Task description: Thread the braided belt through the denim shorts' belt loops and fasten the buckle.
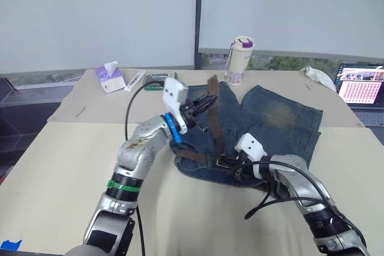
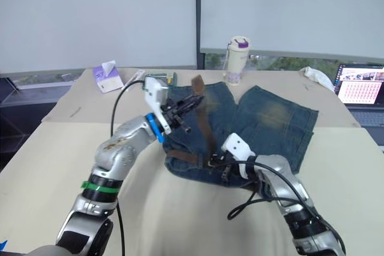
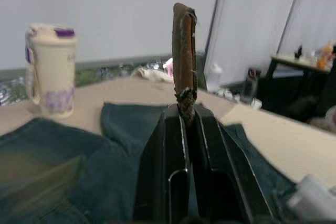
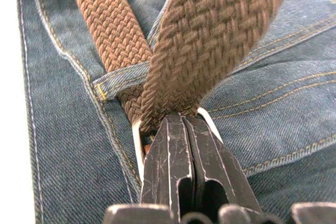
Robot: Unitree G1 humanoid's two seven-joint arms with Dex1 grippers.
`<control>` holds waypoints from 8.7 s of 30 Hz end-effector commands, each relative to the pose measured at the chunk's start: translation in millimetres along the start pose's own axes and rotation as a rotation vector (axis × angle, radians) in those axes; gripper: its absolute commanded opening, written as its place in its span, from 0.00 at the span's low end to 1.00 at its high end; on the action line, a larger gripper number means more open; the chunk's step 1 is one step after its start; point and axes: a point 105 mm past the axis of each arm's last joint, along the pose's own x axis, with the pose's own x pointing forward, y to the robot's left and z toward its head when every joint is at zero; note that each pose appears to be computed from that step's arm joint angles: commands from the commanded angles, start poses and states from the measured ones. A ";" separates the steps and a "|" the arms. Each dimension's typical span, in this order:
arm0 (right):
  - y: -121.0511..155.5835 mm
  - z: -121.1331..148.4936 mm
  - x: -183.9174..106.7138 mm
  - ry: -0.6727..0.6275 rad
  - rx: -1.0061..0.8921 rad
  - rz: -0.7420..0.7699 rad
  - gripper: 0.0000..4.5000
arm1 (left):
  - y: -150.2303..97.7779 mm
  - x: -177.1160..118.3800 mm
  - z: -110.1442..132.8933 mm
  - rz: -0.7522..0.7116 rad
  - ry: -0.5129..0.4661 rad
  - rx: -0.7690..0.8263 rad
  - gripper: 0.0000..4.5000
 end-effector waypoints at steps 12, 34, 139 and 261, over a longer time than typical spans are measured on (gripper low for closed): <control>3.4 26.8 -77.4 -0.186 0.206 -0.116 0.36 | -38.2 29.6 -20.6 -0.201 0.007 0.120 0.00; -35.5 104.1 -50.5 -0.552 0.661 -0.552 0.81 | -40.9 43.2 -44.2 0.007 0.010 0.443 0.00; -61.1 94.6 -156.9 -0.379 0.476 -0.437 0.00 | -13.0 -16.4 -129.6 -0.232 0.231 -0.031 0.01; 3.2 52.9 -23.0 0.062 -0.869 -0.340 0.01 | 20.5 -21.4 -77.1 -0.420 0.497 1.476 0.00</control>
